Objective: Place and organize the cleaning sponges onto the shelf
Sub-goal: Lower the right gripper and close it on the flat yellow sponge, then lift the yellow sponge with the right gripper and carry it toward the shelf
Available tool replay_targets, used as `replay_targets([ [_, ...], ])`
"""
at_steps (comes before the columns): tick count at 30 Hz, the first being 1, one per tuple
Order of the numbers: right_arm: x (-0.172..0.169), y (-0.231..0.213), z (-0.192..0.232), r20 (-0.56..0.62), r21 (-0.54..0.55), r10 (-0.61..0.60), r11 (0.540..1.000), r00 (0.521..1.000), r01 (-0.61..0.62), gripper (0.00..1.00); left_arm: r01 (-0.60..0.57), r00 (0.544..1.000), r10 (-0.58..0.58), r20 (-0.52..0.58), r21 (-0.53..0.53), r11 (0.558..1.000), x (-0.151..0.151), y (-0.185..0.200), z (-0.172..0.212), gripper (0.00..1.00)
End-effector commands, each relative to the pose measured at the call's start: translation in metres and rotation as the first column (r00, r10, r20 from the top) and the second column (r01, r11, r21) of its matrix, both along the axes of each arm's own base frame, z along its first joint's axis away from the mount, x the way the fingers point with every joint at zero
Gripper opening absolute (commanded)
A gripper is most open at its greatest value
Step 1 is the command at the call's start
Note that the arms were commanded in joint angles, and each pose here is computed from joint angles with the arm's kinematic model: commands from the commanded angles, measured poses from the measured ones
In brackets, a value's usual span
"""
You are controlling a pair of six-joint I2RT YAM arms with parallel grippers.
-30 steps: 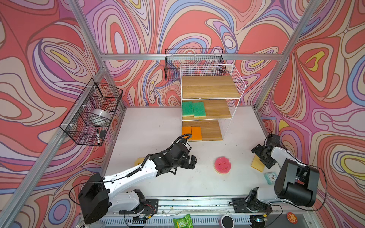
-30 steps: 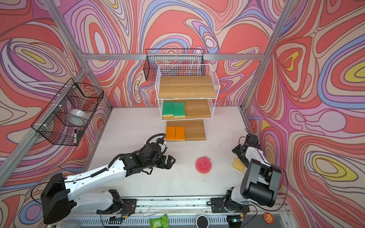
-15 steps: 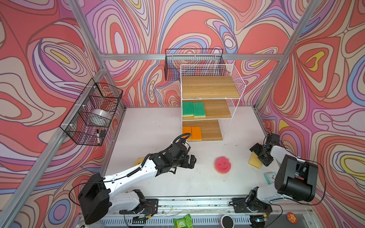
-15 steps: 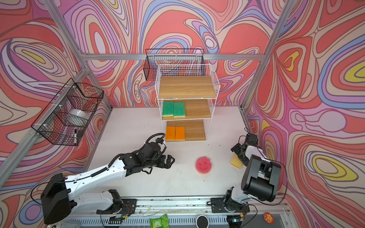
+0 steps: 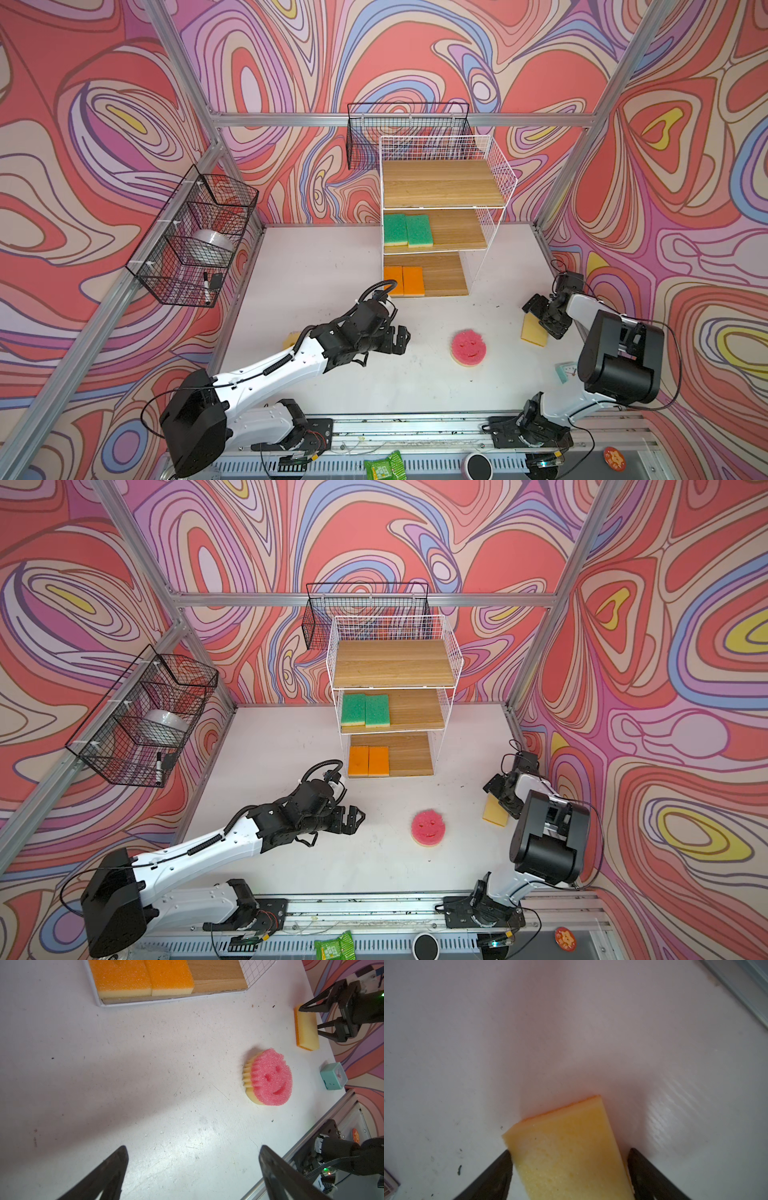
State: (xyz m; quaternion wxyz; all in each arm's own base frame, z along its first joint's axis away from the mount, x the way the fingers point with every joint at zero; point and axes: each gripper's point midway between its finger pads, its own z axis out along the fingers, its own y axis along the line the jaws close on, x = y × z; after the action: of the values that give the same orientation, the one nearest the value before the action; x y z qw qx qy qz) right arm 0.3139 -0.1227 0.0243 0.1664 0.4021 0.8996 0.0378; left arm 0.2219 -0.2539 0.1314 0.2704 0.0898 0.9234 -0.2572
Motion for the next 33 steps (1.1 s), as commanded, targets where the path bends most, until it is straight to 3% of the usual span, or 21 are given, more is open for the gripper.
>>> replay_targets([
  [1, -0.034, 0.025, -0.038, -0.166, 0.112, 0.031, 0.994, 0.986, -0.013, 0.87, 0.000, 1.000, 0.002, 0.031, -0.040, 0.999, 0.003, 0.001, 0.004, 0.99],
  [7, -0.035, 0.027, -0.045, -0.212, 0.100, 0.061, 0.994, 0.975, -0.041, 0.82, -0.006, 1.000, 0.006, 0.013, -0.073, 0.997, 0.003, 0.006, -0.006, 0.99],
  [14, -0.029, 0.034, -0.039, -0.234, 0.058, 0.127, 0.992, 0.964, -0.116, 0.98, 0.003, 1.000, -0.004, -0.009, -0.096, 0.995, 0.006, 0.005, -0.016, 1.00],
  [22, -0.021, 0.032, -0.020, -0.258, 0.034, 0.193, 0.981, 0.947, -0.191, 0.99, 0.014, 1.000, -0.017, -0.021, -0.117, 0.993, 0.010, 0.003, -0.019, 1.00],
  [33, -0.019, 0.044, -0.029, -0.247, 0.092, 0.223, 0.974, 0.943, -0.206, 0.81, 0.019, 0.999, -0.023, -0.031, -0.127, 0.992, 0.012, -0.001, -0.023, 1.00],
])
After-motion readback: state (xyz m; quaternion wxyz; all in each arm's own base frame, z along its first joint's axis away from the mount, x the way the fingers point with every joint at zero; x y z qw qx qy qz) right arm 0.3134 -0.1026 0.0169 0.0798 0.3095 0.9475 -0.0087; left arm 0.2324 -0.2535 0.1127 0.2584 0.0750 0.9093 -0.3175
